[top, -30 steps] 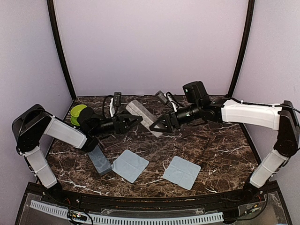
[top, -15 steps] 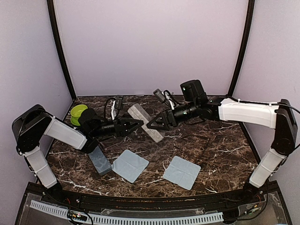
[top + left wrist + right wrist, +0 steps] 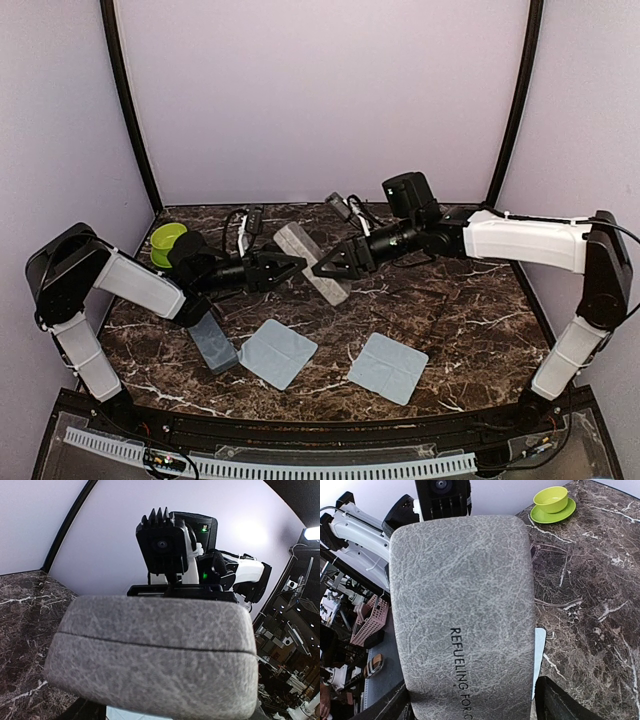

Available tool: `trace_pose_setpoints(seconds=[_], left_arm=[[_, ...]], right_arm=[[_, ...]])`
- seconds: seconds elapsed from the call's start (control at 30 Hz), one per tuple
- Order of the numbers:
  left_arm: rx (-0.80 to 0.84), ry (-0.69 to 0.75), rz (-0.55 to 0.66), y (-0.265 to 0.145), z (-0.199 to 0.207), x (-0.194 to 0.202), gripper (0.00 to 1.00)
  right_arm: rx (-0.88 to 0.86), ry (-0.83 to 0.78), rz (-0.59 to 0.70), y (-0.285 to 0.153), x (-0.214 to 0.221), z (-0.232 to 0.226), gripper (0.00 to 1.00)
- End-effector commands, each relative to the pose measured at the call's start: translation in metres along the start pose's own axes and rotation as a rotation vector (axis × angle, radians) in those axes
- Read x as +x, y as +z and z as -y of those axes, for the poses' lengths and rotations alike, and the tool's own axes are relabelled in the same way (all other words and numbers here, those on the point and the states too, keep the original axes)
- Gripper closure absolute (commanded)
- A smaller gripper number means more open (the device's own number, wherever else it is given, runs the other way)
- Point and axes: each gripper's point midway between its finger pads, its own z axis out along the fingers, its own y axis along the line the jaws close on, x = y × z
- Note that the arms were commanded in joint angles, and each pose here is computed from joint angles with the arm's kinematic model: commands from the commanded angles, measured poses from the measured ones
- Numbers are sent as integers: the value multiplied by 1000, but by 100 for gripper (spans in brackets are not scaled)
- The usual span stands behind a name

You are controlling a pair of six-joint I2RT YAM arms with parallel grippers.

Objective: Organize the sunglasses
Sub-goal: Open the sunglasses case.

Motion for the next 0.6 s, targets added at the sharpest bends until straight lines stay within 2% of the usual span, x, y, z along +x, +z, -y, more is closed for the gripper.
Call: trace_pose_setpoints(seconds=[0.0, 0.37, 0.57], left_arm=[[52, 57, 17, 1, 16, -8, 100], [82, 87, 4, -5, 24, -1, 100], [129, 149, -23, -8, 38, 2, 100]], right_arm=[[-5, -21, 16, 6, -6, -1, 21], [-40, -19, 24, -3, -9, -4, 56], [-113, -30, 40, -16, -14, -16, 64]])
